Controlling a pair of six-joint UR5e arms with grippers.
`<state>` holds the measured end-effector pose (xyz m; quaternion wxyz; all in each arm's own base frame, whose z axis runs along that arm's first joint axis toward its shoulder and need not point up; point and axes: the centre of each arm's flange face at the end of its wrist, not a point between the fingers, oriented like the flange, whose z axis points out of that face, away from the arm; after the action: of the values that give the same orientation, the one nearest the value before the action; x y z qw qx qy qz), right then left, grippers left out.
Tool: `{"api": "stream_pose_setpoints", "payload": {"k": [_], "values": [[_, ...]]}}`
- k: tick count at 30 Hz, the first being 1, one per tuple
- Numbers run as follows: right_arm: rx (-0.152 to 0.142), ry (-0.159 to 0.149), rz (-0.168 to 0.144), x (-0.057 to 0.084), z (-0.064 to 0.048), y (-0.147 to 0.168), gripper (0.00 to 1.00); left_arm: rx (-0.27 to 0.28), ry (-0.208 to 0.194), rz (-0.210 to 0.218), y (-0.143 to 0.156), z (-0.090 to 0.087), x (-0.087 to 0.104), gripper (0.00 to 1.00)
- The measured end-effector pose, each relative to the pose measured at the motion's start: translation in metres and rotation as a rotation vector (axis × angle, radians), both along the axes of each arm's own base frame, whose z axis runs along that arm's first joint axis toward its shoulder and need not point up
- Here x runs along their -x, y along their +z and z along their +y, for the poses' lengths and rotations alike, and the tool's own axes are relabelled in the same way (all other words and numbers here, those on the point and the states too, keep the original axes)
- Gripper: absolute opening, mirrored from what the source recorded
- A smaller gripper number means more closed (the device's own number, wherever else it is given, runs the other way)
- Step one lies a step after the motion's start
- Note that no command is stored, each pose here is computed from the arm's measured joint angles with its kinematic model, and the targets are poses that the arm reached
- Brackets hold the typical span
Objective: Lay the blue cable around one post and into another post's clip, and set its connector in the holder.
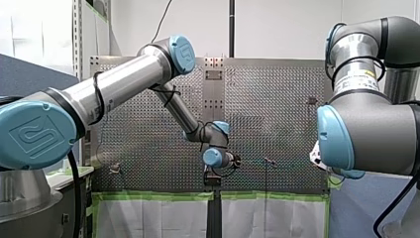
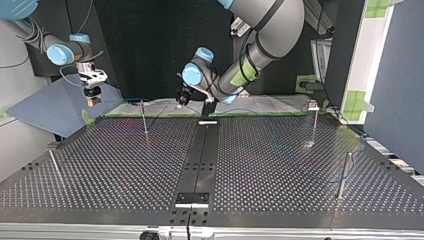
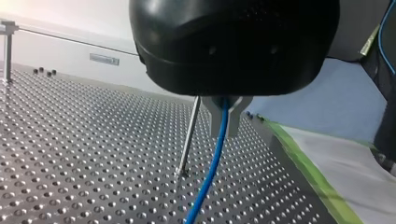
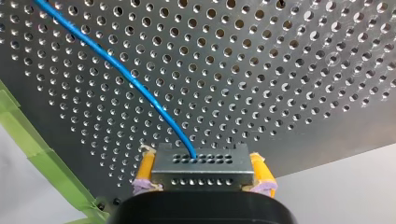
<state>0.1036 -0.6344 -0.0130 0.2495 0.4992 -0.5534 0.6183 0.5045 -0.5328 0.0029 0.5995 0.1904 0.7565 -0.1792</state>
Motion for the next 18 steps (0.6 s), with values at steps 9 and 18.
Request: {"api": "stream_pose_setpoints", "payload": {"k": [9,18], "values": [[0.003,-0.003,-0.005,0.0015,-0.0008,0.0003,0.0,0.078,-0.002,-0.002,-0.001,-0.0007,-0.0017,0.02],[0.0,-0.005,-0.004,0.0019,-0.0006,0.0,0.0,0.089,0.011,0.01,-0.0022,0.0031,-0.004,0.02]]}}
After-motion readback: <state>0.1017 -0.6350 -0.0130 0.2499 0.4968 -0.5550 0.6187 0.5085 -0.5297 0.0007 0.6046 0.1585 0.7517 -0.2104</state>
